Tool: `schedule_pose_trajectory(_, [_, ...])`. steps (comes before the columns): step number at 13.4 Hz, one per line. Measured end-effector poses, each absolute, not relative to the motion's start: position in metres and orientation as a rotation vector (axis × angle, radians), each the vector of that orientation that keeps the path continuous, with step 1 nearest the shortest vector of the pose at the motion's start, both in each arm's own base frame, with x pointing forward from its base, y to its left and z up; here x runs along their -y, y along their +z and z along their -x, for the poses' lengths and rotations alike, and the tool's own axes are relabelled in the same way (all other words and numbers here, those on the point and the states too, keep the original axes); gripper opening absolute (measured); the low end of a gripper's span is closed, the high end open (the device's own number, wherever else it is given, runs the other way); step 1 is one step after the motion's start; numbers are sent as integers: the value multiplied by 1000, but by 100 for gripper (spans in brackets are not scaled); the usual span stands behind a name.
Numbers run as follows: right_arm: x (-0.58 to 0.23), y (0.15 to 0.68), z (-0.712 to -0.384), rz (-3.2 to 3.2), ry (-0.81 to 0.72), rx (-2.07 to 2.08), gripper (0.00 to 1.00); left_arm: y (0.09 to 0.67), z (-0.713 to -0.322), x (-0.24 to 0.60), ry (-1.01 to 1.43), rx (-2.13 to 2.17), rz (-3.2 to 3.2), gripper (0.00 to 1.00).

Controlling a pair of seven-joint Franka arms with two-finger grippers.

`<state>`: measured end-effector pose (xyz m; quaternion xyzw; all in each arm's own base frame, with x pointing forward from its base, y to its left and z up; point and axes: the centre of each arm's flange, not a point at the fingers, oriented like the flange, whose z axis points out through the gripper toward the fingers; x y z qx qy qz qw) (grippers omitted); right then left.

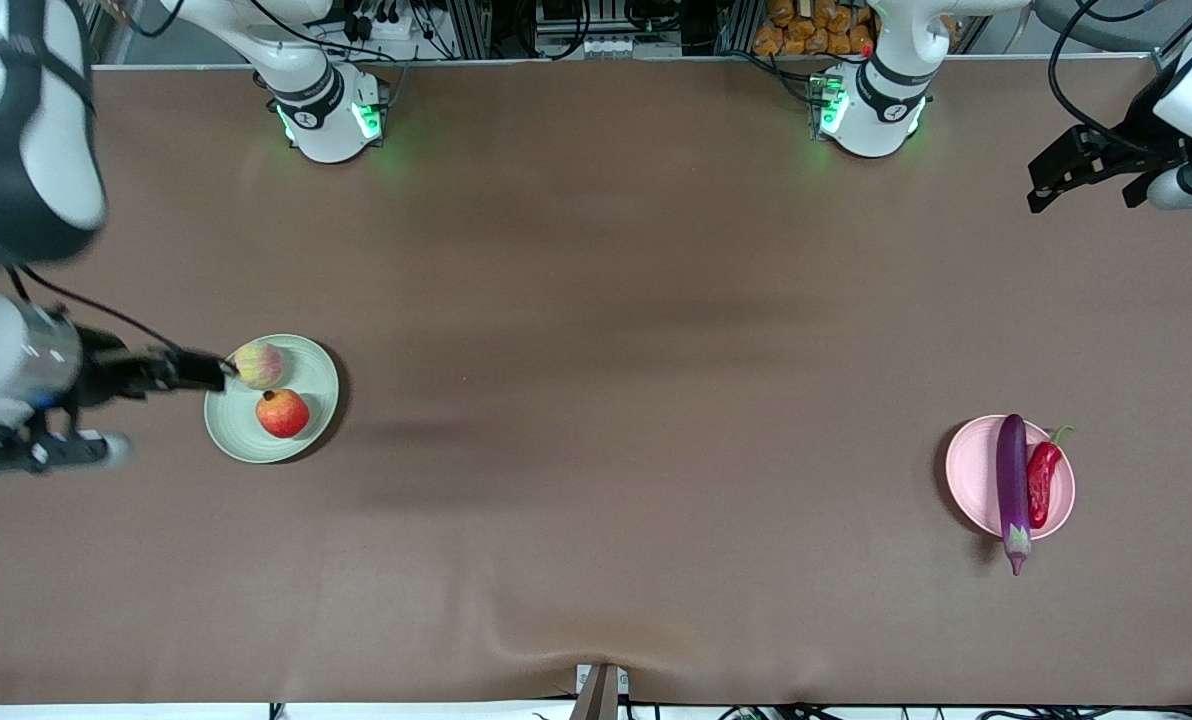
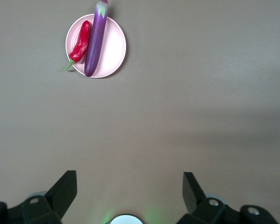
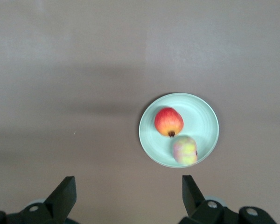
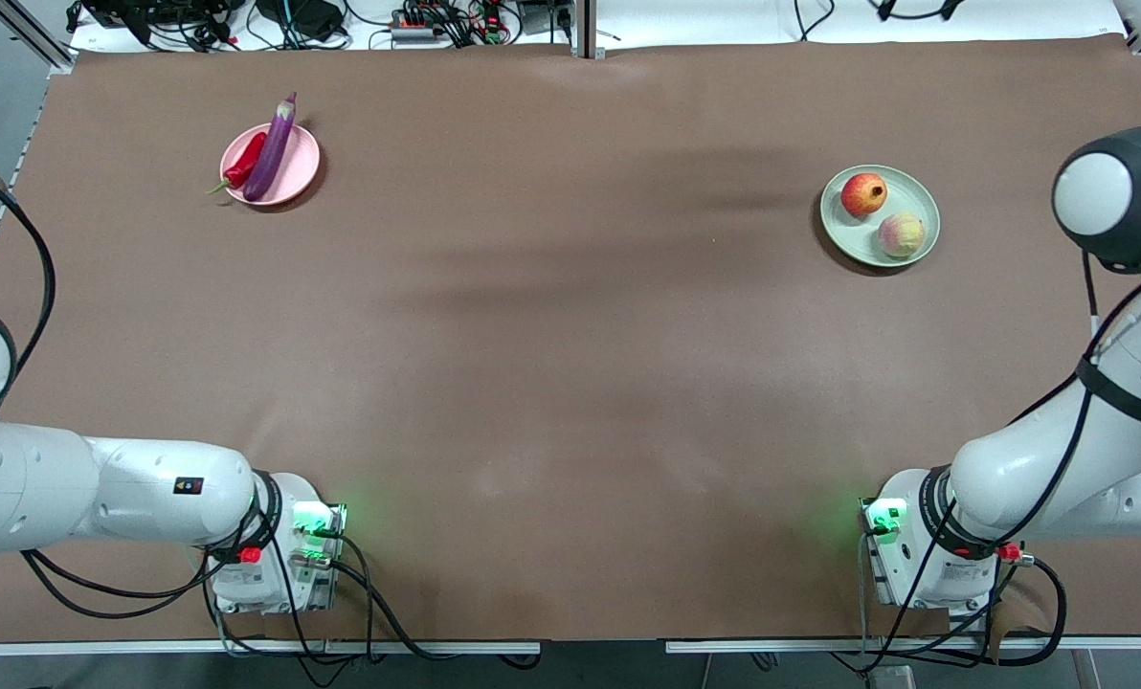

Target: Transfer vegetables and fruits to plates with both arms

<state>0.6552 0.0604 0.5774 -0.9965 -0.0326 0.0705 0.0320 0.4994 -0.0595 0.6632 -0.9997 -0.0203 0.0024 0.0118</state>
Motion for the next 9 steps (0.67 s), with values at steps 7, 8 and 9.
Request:
schedule_pose_trajectory(7, [-56, 680, -568, 3111, 129, 46, 100, 674, -496, 60, -9, 63, 3117, 100])
schedule_pose_trajectory(8, [-57, 685, -553, 3118, 126, 45, 100, 677, -496, 59, -18, 65, 3117, 100])
schedule_pose_trajectory(9, [-59, 686, -539, 3125, 119, 44, 100, 679, -496, 58, -23, 68, 3118, 100])
